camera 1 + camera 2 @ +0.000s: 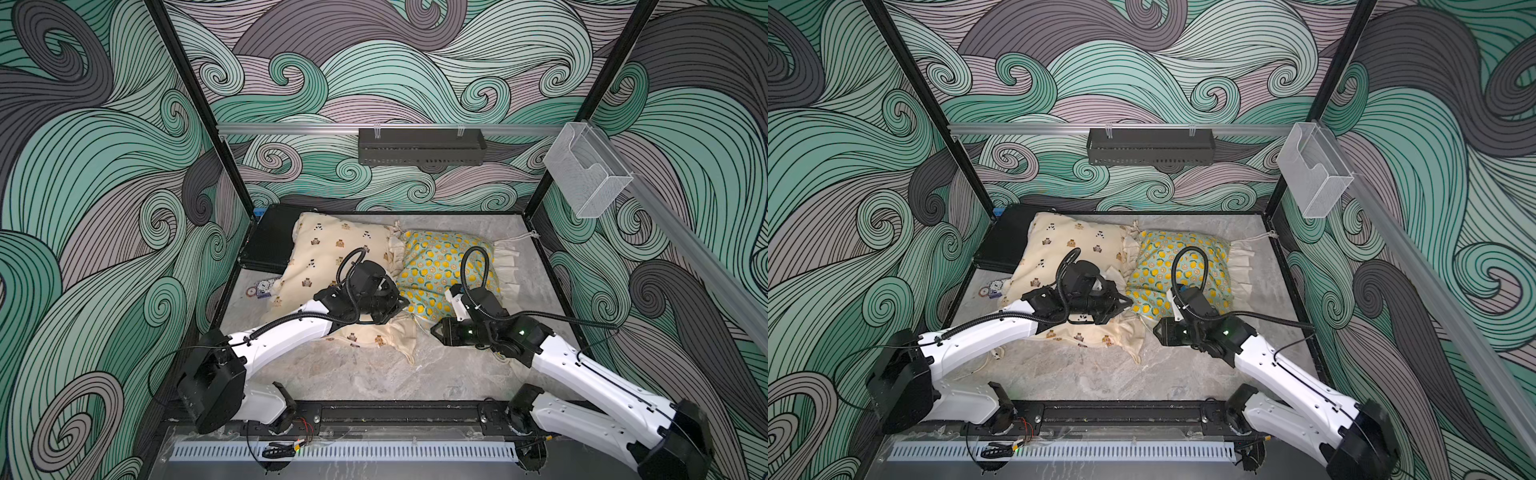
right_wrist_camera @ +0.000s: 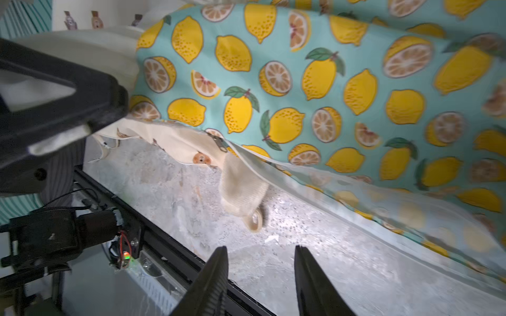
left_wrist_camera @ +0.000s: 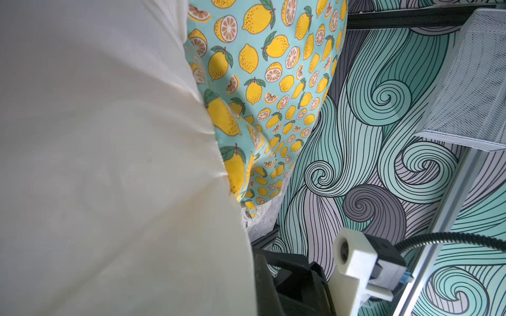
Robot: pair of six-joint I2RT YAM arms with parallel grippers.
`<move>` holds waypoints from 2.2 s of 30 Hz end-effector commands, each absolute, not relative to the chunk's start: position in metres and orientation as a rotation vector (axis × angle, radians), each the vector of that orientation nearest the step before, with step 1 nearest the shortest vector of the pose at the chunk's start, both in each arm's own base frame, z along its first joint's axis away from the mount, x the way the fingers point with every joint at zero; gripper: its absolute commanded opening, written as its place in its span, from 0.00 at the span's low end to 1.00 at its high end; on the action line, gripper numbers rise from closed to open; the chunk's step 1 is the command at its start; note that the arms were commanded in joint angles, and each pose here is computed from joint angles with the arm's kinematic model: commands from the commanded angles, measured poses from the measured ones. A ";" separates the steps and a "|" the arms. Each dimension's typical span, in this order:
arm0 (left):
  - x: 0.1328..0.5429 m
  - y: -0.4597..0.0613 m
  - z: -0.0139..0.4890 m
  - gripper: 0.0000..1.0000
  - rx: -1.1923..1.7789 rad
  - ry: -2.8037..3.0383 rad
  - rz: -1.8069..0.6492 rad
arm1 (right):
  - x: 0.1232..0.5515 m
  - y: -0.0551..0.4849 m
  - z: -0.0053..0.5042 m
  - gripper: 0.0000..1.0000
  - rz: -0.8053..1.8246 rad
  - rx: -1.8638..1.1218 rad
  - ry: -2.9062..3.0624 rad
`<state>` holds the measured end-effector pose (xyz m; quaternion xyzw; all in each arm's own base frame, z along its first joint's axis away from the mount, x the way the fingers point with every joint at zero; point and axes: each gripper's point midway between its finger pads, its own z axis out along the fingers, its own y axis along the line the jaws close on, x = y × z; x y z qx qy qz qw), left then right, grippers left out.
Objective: Zip up pillowcases
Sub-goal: Adjust the pillowcase at the center of the board, then zip the zipper on the pillowcase.
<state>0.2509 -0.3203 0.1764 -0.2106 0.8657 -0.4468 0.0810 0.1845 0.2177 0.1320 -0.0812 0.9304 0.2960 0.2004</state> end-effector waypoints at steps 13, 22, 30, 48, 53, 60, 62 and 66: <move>0.255 -0.320 0.198 0.00 -0.639 2.533 -1.359 | 0.211 0.282 0.126 0.38 1.076 -0.196 2.516; 0.256 -0.318 0.203 0.00 -0.628 2.516 -1.359 | 0.218 0.281 0.110 0.36 1.022 -0.173 2.501; 0.256 -0.319 0.207 0.00 -0.621 2.508 -1.364 | 0.224 0.274 0.104 0.38 0.964 -0.152 2.480; 0.254 -0.320 0.210 0.00 -0.620 2.504 -1.385 | 0.239 0.284 0.119 0.40 1.022 -0.161 2.345; 0.255 -0.320 0.210 0.00 -0.618 2.503 -1.383 | 0.239 0.283 0.118 0.37 1.014 -0.156 2.346; 0.255 -0.320 0.209 0.00 -0.619 2.504 -1.381 | 0.241 0.274 0.115 0.30 0.963 -0.133 2.339; 0.256 -0.321 0.211 0.00 -0.618 2.498 -1.388 | 0.242 0.273 0.114 0.28 0.952 -0.131 2.342; 0.256 -0.322 0.212 0.00 -0.615 2.497 -1.392 | 0.245 0.274 0.115 0.25 0.946 -0.131 2.332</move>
